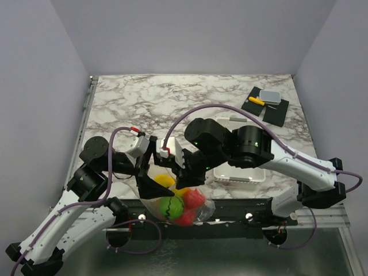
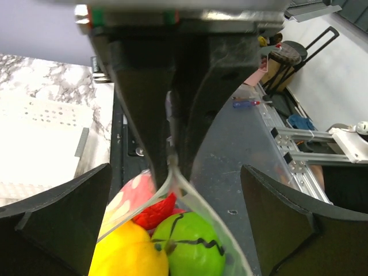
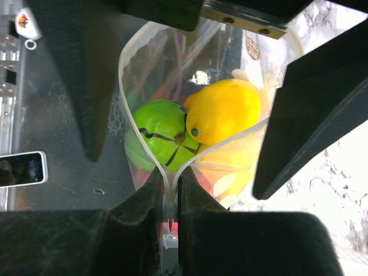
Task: Place the food in the zip-top bag and seal the zipper
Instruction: Zip the zipper food storage bag at the center of the board.
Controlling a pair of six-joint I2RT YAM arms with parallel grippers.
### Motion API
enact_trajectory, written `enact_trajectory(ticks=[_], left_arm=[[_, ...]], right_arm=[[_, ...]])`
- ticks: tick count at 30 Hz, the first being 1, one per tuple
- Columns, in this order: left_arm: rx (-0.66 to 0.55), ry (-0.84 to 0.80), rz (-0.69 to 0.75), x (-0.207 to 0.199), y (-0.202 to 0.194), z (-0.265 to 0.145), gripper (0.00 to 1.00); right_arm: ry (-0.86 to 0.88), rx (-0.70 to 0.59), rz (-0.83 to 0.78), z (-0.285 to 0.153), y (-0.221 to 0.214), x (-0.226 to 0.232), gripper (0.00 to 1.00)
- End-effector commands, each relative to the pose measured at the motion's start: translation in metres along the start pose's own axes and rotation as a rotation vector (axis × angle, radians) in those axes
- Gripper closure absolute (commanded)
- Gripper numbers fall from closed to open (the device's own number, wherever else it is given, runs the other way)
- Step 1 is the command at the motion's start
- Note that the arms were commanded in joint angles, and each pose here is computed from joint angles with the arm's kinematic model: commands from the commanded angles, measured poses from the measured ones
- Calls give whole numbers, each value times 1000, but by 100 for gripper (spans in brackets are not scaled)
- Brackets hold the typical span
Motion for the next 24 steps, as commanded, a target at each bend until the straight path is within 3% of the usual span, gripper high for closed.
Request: enact_trajectory(ticks=[1, 18, 24], left_arm=[[0, -35, -8, -7, -4, 0, 6], [31, 131, 6, 18, -21, -2, 13], [51, 153, 7, 22, -25, -1, 27]], right_arm=[[-79, 32, -8, 1, 0, -11, 99], [-157, -6, 89, -14, 0, -12, 99], [-163, 19, 95, -11, -2, -14, 99]])
Point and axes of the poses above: each gripper's point midway between its finger pads, its own z axis out along the fingers, its own x axis along the line the jaws close on, y = z × x, the point moved 3 cm from there along -z, back along the fingers, and after that the axes turned 3 degrees about z, right-handed, at the moved point
